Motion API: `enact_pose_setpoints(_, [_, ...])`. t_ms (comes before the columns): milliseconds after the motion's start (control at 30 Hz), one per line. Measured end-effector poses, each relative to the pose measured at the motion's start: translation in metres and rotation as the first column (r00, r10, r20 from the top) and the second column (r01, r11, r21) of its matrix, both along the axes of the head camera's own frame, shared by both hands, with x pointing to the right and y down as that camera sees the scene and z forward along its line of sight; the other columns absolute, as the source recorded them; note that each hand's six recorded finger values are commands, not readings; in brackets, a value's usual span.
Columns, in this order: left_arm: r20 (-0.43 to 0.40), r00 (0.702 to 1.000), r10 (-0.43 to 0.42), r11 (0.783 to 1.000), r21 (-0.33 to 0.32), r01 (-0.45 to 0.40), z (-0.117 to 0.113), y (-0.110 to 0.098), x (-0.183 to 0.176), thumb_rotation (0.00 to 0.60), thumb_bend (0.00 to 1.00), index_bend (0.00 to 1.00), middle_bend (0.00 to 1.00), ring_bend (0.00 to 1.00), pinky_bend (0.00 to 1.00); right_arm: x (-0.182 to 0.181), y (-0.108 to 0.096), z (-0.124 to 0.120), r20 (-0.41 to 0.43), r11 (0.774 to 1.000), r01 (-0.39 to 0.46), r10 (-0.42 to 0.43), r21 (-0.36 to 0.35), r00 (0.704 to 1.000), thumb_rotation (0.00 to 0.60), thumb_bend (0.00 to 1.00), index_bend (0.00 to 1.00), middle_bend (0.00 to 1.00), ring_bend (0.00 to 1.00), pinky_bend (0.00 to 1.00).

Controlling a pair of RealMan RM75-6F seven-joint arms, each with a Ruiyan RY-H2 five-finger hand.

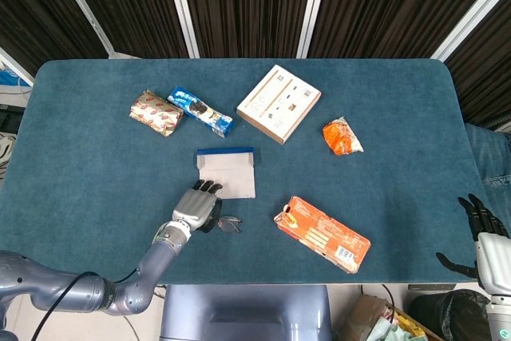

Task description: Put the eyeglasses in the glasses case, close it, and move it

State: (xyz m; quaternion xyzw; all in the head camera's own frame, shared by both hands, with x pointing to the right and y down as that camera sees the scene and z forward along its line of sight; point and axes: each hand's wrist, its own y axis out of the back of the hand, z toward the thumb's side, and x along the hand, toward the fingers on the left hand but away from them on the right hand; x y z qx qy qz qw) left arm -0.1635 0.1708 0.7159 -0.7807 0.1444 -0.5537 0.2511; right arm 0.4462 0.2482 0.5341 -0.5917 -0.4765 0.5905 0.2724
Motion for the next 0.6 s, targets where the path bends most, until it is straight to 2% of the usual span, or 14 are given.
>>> enact_pose_setpoints(600, [0.010, 1.000, 0.009, 1.000, 0.002, -0.009, 0.0009, 0.0016, 0.0011, 0.600, 0.42, 0.55, 0.12, 0.00, 0.03, 0.0001, 0.0002, 0.0003, 0.004, 1.000, -0.003, 0.003, -0.003, 1.000, 0.600, 0.22, 0.09, 0.04, 0.12, 0.16])
